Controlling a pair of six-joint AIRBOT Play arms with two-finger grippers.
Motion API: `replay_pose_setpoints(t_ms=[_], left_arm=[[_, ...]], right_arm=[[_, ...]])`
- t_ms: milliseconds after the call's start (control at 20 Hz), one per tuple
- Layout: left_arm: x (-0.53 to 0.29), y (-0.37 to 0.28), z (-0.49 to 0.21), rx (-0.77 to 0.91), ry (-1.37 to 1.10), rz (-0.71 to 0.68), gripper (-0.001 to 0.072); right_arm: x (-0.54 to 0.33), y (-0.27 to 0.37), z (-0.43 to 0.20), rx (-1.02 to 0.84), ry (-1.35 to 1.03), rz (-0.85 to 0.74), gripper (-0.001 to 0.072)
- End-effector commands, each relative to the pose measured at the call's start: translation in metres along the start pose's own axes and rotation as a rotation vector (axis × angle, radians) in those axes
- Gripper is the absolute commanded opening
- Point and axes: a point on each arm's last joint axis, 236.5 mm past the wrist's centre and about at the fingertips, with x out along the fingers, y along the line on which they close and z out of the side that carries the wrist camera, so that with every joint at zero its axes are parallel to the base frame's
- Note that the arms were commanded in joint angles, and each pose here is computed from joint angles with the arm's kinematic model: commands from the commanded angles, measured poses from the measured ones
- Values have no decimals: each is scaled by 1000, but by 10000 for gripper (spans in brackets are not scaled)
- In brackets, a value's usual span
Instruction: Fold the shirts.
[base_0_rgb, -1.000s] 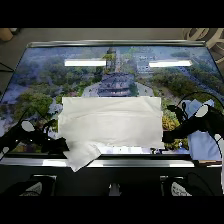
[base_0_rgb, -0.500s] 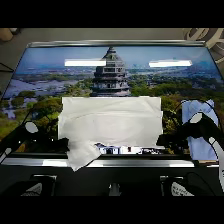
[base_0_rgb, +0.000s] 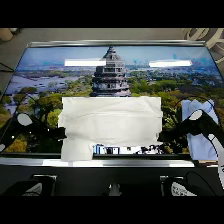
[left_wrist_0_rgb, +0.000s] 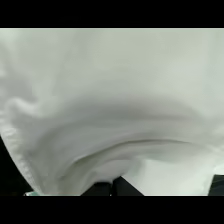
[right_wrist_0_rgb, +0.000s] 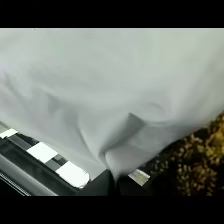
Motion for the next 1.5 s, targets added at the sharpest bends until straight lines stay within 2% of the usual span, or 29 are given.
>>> replay_pose_setpoints(t_ms=[0, 150, 250, 300, 600, 650, 700, 750, 800, 850, 950, 1050, 1250, 1300, 1450], left_arm=[[-56, -28, 57, 83, -191, -15, 25], [-99, -48, 112, 129, -353, -21, 25], [-103, -44, 147, 119, -397, -11, 26], [-96, -39, 160, 103, -375, -9, 26], [-18, -18, 185, 36, -117, -40, 28], [-10, -21, 187, 20, -101, -65, 50], [-3, -25, 187, 2, -89, -95, 262], [-1, -27, 188, -5, -83, -109, 608], [-4, -26, 190, -1, -91, -104, 719], [-12, -25, 192, 2, -96, -105, 718], [-31, -29, 190, 17, -101, -111, 715], [-48, -39, 191, 52, -142, -113, 643], [-59, -77, 196, 153, -222, -119, 641], [-57, -89, 194, 178, -226, -124, 641], [-43, -121, 186, 244, -214, -136, 636]], right_arm=[[-49, 2, 49, -97, -137, -65, 22], [-102, -9, 115, -213, -316, -238, 22], [-115, -33, 149, -287, -341, -403, 23], [-113, -41, 162, -280, -339, -429, 23], [-52, -56, 201, -99, -334, -251, 27], [-43, -59, 199, -61, -318, -229, 46], [-35, -59, 198, -36, -308, -209, 221], [-34, -60, 198, -29, -306, -205, 488], [-38, -62, 197, -33, -307, -214, 635], [-44, -70, 193, -26, -303, -229, 670], [-55, -94, 179, 64, -302, -222, 674], [-52, -104, 166, 145, -293, -151, 674], [-26, -78, 182, 194, -325, 60, 669], [-19, -71, 184, 205, -316, 90, 642], [5, -60, 185, 236, -265, 119, 479]])
